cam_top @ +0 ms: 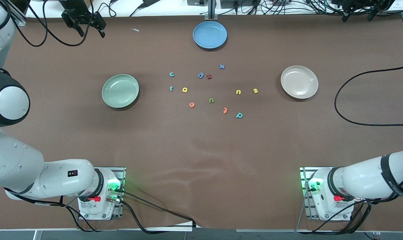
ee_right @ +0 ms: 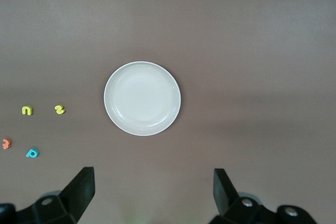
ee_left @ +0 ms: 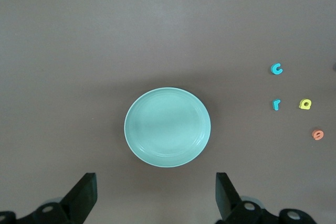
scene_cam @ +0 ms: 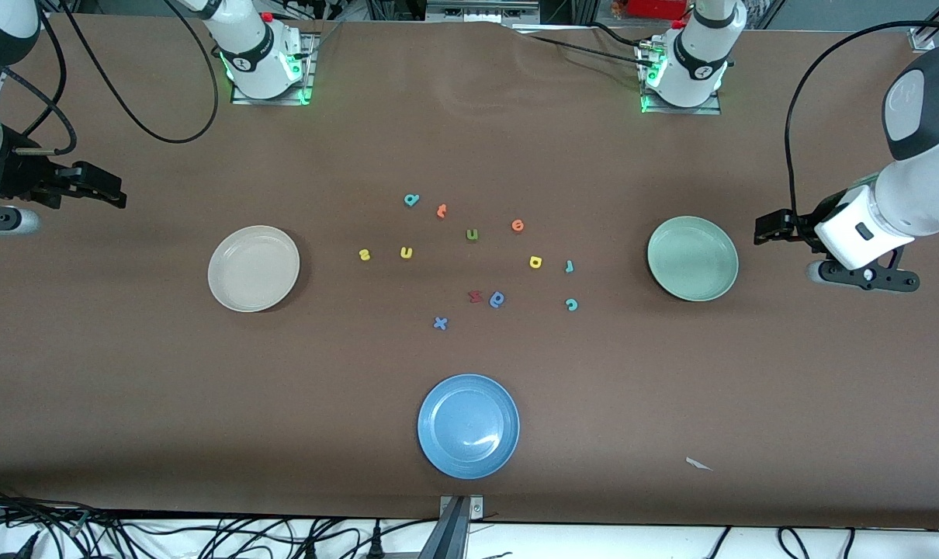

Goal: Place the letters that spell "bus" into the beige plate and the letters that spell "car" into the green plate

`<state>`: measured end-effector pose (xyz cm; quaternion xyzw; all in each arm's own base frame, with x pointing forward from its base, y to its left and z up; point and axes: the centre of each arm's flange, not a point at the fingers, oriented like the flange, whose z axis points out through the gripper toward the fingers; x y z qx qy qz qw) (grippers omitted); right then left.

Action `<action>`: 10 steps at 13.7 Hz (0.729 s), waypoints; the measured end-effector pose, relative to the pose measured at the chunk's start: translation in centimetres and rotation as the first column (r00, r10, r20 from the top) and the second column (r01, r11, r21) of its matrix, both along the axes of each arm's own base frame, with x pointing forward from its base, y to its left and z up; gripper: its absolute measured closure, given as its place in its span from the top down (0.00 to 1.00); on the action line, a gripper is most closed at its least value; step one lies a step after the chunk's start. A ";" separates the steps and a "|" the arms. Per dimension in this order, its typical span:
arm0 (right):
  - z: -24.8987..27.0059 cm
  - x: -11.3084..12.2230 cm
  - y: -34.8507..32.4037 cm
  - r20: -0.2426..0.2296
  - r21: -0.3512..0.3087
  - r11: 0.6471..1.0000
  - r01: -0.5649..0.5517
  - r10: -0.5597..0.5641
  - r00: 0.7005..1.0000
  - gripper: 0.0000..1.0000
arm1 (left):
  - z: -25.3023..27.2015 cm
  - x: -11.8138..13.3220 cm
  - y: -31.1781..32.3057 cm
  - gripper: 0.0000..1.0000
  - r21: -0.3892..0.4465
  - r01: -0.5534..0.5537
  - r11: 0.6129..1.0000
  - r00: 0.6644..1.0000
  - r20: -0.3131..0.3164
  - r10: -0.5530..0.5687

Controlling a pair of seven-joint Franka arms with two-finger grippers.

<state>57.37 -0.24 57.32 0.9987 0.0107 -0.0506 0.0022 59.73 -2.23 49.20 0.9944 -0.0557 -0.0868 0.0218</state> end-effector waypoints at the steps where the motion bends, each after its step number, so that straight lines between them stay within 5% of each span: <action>1: 0.0 0.0 0.0 0.000 0.000 1.000 0.000 0.000 1.000 1.00 | 0.0 0.0 0.0 1.00 0.000 0.000 1.000 1.000 0.000 0.000; 10: 0.0 0.0 0.0 0.000 0.000 1.000 0.000 0.000 1.000 1.00 | 0.0 0.0 0.2 1.00 0.000 -0.004 1.000 1.000 0.000 0.004</action>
